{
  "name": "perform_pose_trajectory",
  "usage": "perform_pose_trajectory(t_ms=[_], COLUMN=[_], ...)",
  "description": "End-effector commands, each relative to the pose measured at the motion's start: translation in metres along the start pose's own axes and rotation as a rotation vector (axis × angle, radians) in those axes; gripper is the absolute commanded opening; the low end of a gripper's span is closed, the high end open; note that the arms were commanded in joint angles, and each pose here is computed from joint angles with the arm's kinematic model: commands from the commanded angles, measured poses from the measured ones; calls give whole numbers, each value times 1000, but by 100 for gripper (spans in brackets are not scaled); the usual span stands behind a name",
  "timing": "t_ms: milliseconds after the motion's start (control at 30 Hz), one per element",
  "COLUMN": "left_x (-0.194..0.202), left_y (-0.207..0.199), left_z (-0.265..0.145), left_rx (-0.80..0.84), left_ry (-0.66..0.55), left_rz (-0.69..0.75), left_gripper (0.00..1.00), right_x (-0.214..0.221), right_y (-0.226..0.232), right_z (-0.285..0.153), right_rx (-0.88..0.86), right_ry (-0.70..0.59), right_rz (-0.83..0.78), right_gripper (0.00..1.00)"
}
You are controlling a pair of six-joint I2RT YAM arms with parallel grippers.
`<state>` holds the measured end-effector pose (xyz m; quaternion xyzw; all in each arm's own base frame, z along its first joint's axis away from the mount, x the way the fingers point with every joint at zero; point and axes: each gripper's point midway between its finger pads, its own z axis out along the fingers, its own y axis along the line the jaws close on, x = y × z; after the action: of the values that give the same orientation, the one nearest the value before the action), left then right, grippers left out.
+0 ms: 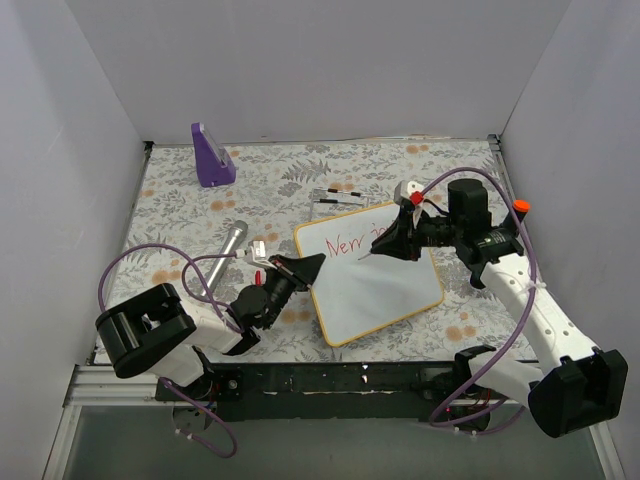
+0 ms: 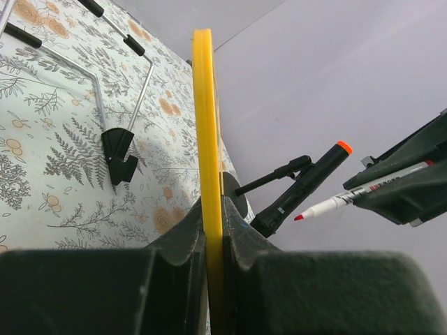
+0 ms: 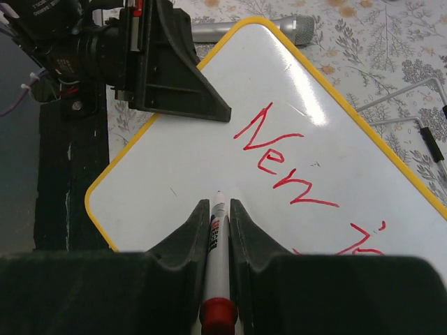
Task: Write a sentence on the whiteboard
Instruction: Write on the whiteboard with the whiteboard marker without the cap.
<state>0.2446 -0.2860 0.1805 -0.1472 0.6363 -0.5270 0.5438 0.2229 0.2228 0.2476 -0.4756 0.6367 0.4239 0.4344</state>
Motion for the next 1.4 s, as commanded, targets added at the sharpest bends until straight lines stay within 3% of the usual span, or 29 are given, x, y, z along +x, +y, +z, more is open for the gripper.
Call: perform_pose_trajectory(t_ms=[0, 467, 1367], left_x=[-31, -46, -40], left_y=[-46, -51, -49], left_z=[6, 15, 3], left_rx=[154, 136, 161], left_ry=[-124, -197, -153], left_rz=[-2, -39, -36], left_gripper=[0, 0, 0], right_x=[-4, -9, 13], right_y=[14, 27, 36], right_z=[1, -8, 5], right_rx=[-43, -36, -153], right_ry=[-9, -30, -21], right_rz=[-79, -151, -122], right_gripper=[1, 1, 1])
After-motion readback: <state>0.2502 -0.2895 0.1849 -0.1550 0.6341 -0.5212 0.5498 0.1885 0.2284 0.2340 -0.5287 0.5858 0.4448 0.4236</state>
